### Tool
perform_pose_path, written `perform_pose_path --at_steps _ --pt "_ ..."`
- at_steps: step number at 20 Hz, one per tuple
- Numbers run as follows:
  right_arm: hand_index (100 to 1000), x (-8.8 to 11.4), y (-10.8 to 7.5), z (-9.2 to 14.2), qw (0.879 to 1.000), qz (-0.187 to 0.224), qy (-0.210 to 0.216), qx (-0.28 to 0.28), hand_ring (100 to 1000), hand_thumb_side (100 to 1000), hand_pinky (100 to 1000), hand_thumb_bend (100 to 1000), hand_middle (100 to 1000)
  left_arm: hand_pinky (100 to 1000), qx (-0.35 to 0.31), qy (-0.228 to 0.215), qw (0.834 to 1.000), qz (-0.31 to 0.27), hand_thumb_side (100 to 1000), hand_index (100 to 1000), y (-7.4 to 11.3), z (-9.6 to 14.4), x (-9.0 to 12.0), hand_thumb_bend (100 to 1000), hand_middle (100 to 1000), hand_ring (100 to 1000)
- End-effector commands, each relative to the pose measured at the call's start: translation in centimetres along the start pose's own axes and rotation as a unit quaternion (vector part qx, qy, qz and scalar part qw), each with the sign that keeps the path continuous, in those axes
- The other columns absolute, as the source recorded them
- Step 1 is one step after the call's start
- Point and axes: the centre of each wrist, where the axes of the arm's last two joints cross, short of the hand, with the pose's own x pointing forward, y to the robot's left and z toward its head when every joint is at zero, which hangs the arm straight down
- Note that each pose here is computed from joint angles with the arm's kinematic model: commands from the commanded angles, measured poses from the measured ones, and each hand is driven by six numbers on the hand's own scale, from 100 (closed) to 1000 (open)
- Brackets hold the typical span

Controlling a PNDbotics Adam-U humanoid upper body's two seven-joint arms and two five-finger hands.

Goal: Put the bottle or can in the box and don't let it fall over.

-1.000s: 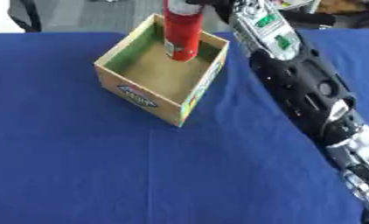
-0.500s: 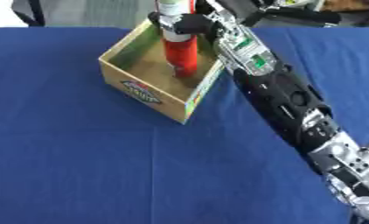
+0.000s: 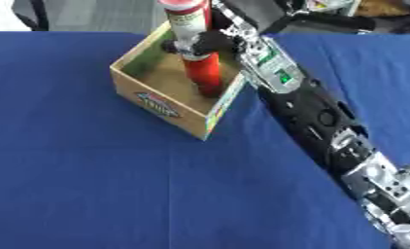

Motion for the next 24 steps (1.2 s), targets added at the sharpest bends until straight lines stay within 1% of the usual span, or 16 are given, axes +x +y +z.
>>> perform_pose_path --at_steps 1,8,12,16,21,24 --pt "964 0.9 -2.2 0.3 1.000 0.008 -0.009 -0.018 1000 100 1000 670 877 825 0.003 -0.014 1.000 -0.010 573 873 0.6 -0.3 0.9 572 741 781" --pt "959 1.2 -5.1 2.7 0.999 -0.011 -0.009 -0.048 1000 100 1000 662 875 824 0.009 -0.008 1.000 -0.018 573 872 1.0 0.0 0.5 571 740 780" --pt "957 1.7 -6.8 4.9 0.998 -0.009 -0.014 -0.065 993 100 996 658 875 824 0.014 -0.005 1.000 -0.024 571 872 1.3 0.2 0.4 571 740 780" --pt "956 1.9 -8.1 7.2 0.997 -0.008 -0.004 -0.079 982 100 985 655 877 824 0.017 -0.002 0.999 -0.027 571 872 1.5 0.3 0.2 571 740 780" --pt "956 1.6 -9.4 9.7 0.994 -0.018 0.014 -0.104 977 100 980 652 880 823 0.019 0.000 0.999 -0.029 571 872 1.6 0.4 0.1 570 741 781" --pt "955 1.5 -9.8 11.4 0.993 -0.027 0.015 -0.115 978 100 980 652 880 823 0.020 0.000 0.999 -0.030 571 872 1.7 0.5 0.0 570 741 781"
